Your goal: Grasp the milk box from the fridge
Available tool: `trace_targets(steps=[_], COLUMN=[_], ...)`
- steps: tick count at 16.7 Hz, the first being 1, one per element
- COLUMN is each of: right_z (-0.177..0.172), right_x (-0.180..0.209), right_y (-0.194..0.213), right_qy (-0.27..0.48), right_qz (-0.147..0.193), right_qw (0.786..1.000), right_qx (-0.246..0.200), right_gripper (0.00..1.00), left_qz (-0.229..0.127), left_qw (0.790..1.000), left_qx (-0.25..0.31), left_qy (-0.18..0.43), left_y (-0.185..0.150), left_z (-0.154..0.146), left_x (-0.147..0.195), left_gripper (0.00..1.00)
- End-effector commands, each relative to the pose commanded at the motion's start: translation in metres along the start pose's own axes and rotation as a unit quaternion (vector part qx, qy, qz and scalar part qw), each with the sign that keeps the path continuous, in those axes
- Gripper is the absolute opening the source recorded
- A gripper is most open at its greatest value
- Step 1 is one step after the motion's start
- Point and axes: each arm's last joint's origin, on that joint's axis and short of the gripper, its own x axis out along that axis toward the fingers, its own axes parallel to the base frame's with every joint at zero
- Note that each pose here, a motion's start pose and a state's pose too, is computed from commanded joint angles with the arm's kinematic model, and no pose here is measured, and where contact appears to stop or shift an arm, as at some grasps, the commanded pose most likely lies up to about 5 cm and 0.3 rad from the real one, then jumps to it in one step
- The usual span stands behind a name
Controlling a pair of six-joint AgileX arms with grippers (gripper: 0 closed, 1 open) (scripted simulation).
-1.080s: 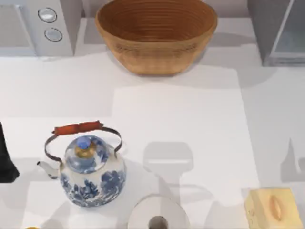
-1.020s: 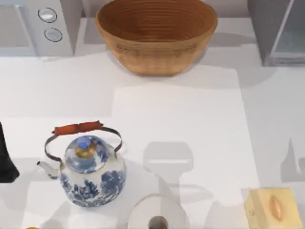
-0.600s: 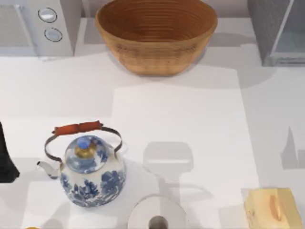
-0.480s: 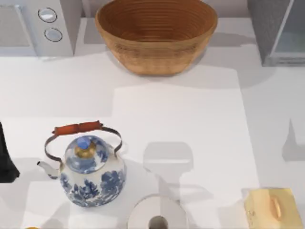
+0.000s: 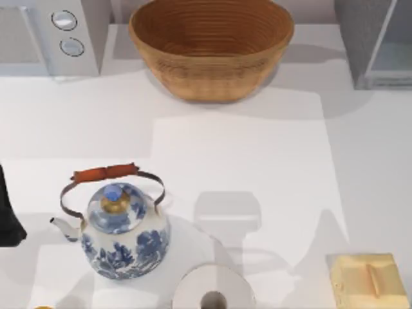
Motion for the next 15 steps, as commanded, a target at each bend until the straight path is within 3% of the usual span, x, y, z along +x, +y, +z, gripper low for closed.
trace_targets(steps=[8,15], right_z=[-0.064,-0.073], right_x=[0.012,0.013], right_y=[-0.025,-0.021], right_qy=[0.029,0.035], right_qz=[-0.006,0.002], right_qw=[0.999,0.998], right_qx=[0.036,0.044], right_gripper=[1.00,1.00], left_qz=[0.000,0.000], left_qw=[1.000,1.000], left_qx=[0.000,0.000], left_qy=[0.000,0.000], left_y=[0.000,0.000], left_z=[0.000,0.000], left_x=[0.000,0.000], left_gripper=[1.00,1.00])
